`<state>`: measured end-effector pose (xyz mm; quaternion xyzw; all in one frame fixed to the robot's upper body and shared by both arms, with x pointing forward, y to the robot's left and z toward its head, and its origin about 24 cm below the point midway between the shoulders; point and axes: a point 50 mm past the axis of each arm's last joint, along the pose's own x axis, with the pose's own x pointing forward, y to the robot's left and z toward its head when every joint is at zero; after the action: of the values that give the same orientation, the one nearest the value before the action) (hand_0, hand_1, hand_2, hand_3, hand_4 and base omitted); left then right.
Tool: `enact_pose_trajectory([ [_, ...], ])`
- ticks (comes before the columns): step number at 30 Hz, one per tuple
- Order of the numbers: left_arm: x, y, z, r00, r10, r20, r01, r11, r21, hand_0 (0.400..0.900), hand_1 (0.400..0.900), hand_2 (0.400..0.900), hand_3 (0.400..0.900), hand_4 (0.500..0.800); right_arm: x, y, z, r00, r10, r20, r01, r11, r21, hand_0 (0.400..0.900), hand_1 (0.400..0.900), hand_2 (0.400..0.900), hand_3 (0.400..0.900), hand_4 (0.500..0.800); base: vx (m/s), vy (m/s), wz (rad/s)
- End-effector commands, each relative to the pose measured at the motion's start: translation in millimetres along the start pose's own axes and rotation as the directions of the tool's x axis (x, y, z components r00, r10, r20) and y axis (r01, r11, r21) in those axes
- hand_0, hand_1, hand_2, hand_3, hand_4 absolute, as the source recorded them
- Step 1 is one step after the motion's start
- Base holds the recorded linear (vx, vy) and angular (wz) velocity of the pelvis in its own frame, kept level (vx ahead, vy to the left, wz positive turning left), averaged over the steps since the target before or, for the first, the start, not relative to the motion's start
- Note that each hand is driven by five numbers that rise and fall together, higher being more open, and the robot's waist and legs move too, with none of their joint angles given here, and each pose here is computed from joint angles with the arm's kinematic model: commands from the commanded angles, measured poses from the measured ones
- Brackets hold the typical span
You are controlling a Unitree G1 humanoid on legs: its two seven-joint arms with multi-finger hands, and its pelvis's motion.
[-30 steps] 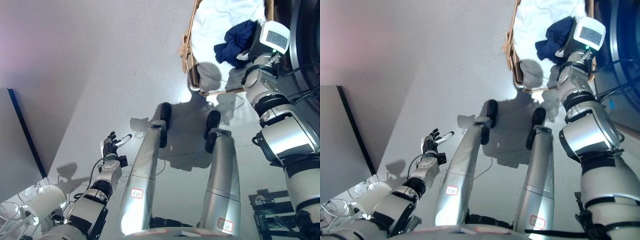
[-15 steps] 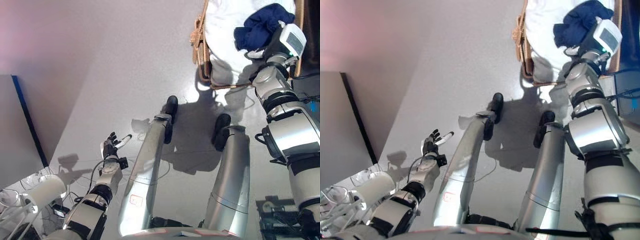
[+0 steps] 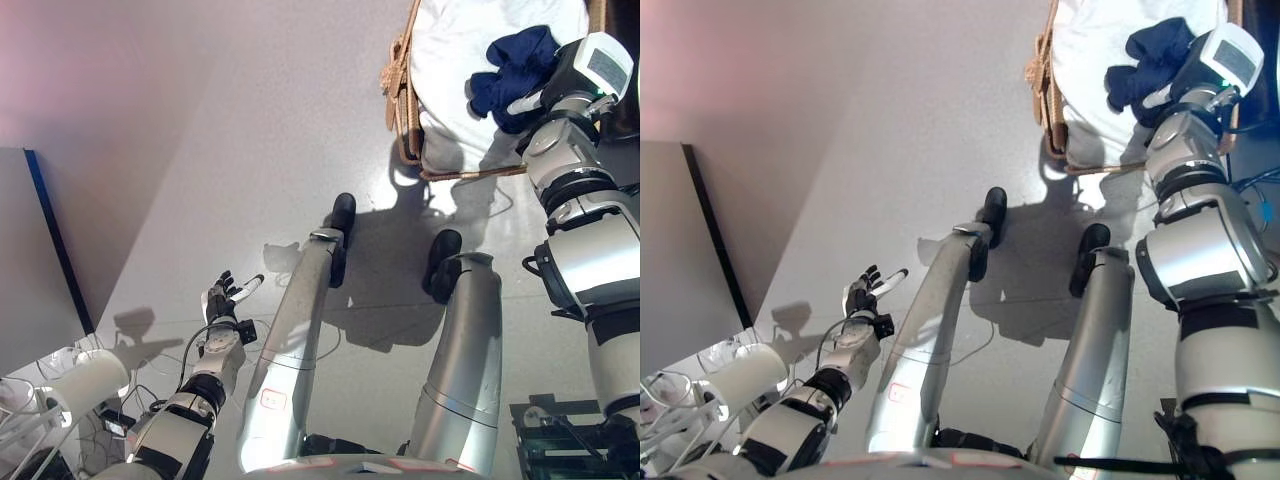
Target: Put the clothes in the basket into the washing machine.
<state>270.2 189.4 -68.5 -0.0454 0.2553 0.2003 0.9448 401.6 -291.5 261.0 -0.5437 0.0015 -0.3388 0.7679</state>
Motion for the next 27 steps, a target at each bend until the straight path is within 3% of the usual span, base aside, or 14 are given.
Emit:
enact_pose_trajectory([
  [1,1.6,51.6,-18.4,0.981,0.187,-0.054,-0.184,0.981,0.069,0.9,0.9,0.9,0.9,0.8,-9.2,16.0,9.6,0.996,-0.021,0.092,0.029,0.996,-0.088,0.4,0.4,0.4,0.4,0.5,-0.012,-0.008,-0.08],
  [5,1.7,53.8,-21.5,0.975,0.206,-0.078,-0.2,0.977,0.078,0.9,0.9,0.9,0.9,0.8,-9.4,9.6,28.3,0.99,-0.073,0.121,0.071,0.997,0.018,0.4,0.4,0.4,0.4,0.5,-0.001,-0.005,-0.15],
  [11,-1.3,71.4,-34.5,0.946,0.282,-0.159,-0.278,0.959,0.051,0.9,0.9,0.9,0.9,0.8,-19.2,-12.4,87.0,0.947,-0.175,0.271,0.088,0.949,0.304,0.4,0.4,0.4,0.4,0.5,-0.004,0.012,-0.3],
  [16,-4.4,80.9,-43.5,0.92,0.323,-0.222,-0.326,0.945,0.027,0.9,0.9,0.9,0.9,0.8,-34.7,-26.0,99.2,0.934,-0.237,0.267,0.005,0.755,0.655,0.4,0.4,0.4,0.4,0.5,0.007,-0.004,-0.19],
  [17,-4.5,81.7,-43.7,0.919,0.325,-0.222,-0.326,0.945,0.03,0.9,0.9,0.9,0.9,0.8,-35.0,-25.3,98.1,0.935,-0.235,0.264,0.005,0.755,0.656,0.4,0.4,0.4,0.4,0.5,0.018,0.014,-0.16],
  [19,-5.8,81.7,-47.0,0.913,0.326,-0.246,-0.333,0.943,0.017,0.9,0.9,0.9,0.9,0.8,-44.3,-16.3,84.5,0.956,-0.2,0.214,-0.068,0.559,0.826,0.4,0.4,0.4,0.4,0.5,0.021,0.026,-0.19],
  [22,-7.3,81.6,-50.3,0.91,0.323,-0.259,-0.33,0.944,0.02,0.9,0.9,0.9,0.9,0.8,-48.9,-10.8,70.0,0.97,-0.178,0.167,-0.079,0.419,0.905,0.4,0.4,0.4,0.4,0.5,0.012,0.007,-0.09],
  [24,-8.6,81.7,-53.1,0.907,0.323,-0.271,-0.329,0.944,0.023,0.9,0.9,0.9,0.9,0.8,-55.9,-5.6,48.2,0.985,-0.16,0.066,-0.038,0.174,0.984,0.4,0.4,0.4,0.4,0.5,0.017,0.004,-0.1],
  [25,-8.9,82.5,-53.5,0.906,0.324,-0.271,-0.329,0.944,0.027,0.9,0.9,0.9,0.9,0.8,-56.4,-4.7,46.8,0.985,-0.158,0.064,-0.037,0.172,0.984,0.4,0.4,0.4,0.4,0.5,0.0,0.0,0.0],
  [26,-8.8,81.7,-53.0,0.908,0.323,-0.266,-0.327,0.944,0.028,0.9,0.9,0.9,0.9,0.8,-58.6,-2.8,37.6,0.991,-0.133,-0.003,0.001,-0.019,1.0,0.4,0.4,0.4,0.4,0.5,0.0,0.0,0.0],
  [27,-9.1,82.0,-53.1,0.91,0.322,-0.26,-0.324,0.945,0.037,0.9,0.9,0.9,0.9,0.8,-59.0,0.7,33.1,0.993,-0.106,-0.042,0.029,-0.121,0.992,0.4,0.4,0.4,0.4,0.5,0.0,0.0,0.0],
])
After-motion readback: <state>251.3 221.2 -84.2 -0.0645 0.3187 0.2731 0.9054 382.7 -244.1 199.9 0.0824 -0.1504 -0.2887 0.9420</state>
